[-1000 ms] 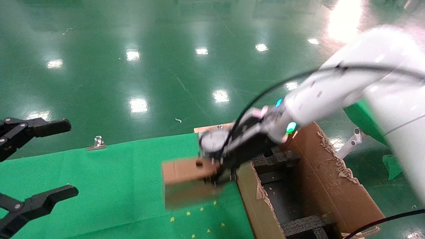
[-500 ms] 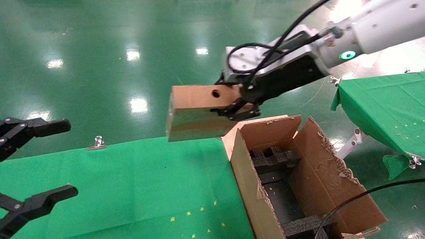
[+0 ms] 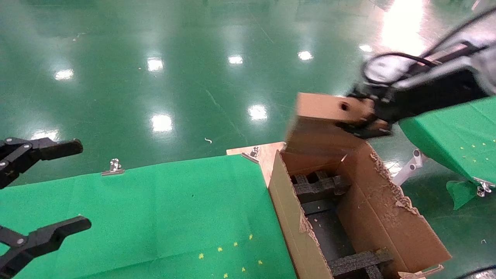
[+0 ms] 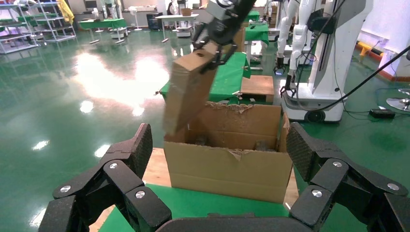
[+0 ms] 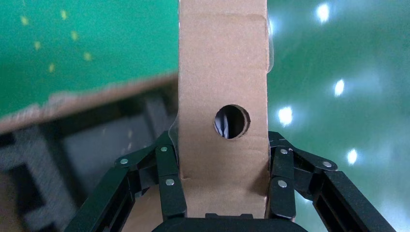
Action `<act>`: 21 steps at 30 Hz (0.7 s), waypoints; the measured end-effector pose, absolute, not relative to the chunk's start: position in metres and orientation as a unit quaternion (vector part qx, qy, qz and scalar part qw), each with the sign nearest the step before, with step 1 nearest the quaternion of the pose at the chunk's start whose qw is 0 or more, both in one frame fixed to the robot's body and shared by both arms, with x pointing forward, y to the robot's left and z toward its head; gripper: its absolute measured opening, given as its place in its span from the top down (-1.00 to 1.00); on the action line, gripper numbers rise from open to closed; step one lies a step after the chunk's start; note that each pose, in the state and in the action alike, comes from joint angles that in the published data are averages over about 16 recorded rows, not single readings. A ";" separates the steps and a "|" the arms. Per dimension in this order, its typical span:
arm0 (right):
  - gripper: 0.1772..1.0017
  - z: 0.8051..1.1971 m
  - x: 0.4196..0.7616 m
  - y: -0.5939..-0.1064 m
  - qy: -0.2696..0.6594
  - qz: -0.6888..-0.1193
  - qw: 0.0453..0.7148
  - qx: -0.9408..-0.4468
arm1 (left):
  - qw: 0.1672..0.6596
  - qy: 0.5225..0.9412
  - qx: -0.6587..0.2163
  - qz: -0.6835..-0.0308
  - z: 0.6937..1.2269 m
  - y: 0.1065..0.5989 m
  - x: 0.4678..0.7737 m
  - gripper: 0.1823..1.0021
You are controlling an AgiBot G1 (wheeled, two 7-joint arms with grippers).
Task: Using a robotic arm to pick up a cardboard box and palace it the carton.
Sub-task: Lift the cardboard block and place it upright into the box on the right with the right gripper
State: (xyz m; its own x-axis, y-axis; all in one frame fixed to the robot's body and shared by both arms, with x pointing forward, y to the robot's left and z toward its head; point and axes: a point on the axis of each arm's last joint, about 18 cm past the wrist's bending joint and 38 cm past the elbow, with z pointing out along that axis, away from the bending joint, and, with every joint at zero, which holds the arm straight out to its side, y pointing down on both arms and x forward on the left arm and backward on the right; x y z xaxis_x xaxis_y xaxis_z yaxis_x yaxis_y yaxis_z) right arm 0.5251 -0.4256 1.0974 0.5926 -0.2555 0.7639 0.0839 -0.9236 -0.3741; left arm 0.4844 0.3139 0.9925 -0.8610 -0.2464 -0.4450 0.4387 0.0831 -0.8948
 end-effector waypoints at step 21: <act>0.55 1.037 0.495 -0.478 0.145 -0.407 0.162 -0.887 | 0.254 0.691 0.069 -0.674 0.993 0.314 0.484 -1.00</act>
